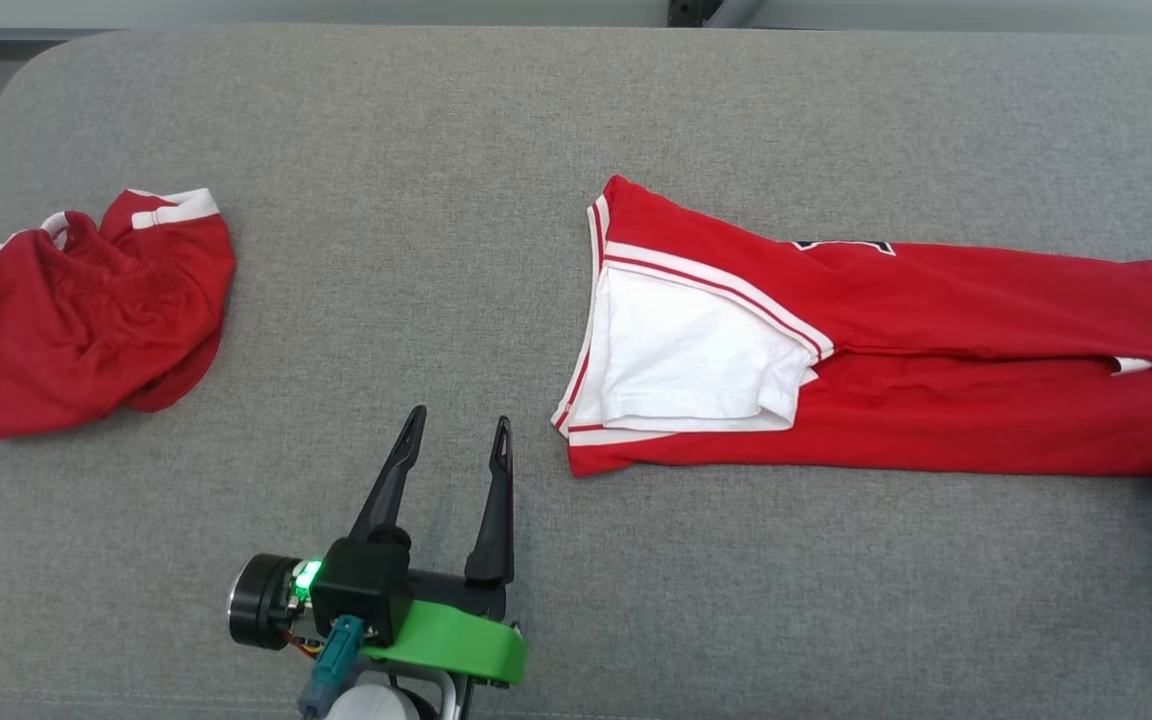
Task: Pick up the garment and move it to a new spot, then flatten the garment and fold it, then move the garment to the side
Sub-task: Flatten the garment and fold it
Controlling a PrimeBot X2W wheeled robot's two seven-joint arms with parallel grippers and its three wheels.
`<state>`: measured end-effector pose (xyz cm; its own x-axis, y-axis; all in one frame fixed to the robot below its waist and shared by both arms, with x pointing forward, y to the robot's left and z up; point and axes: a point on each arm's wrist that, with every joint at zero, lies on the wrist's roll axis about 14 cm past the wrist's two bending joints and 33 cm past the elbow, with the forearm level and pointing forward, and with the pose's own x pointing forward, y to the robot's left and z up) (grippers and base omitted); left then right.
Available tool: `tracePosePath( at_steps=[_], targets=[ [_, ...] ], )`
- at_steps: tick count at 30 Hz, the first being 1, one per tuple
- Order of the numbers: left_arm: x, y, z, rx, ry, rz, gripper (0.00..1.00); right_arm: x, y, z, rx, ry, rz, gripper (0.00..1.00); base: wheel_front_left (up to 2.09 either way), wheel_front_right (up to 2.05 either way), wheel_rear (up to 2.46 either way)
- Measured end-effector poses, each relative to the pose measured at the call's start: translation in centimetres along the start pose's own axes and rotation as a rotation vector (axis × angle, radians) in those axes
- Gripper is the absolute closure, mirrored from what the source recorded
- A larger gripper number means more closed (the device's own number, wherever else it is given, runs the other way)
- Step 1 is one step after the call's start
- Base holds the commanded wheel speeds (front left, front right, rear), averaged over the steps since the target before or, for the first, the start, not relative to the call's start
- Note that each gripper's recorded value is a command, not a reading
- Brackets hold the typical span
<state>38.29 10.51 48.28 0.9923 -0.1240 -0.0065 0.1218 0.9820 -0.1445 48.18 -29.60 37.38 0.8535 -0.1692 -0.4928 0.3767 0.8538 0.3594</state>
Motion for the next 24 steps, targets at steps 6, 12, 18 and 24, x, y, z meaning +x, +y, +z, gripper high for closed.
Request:
tracePosePath(
  at_steps=[6, 12, 18, 24],
  targets=[
    [-0.1, 0.2, -0.1, 0.012, 0.0, 0.001, 0.0, -0.3, -0.7, 0.9, -0.009, -0.025, -0.007, 1.0, 0.0, 0.0, 0.0],
    [0.0, 0.0, -0.3, 0.023, 0.003, -0.016, 0.0, -1.1, -3.1, 3.2, -0.047, -0.083, -0.042, 1.0, 0.0, 0.0, 0.0],
    [0.2, -0.8, -0.7, 0.027, 0.015, -0.051, 0.0, -2.2, -4.5, 6.2, -0.107, -0.141, -0.045, 1.0, 0.0, 0.0, 0.0],
    [-0.1, -1.8, -1.5, 0.03, 0.039, -0.082, 0.0, -2.9, -0.4, 8.2, -0.129, -0.192, 0.092, 1.0, 0.0, 0.0, 0.0]
  ],
)
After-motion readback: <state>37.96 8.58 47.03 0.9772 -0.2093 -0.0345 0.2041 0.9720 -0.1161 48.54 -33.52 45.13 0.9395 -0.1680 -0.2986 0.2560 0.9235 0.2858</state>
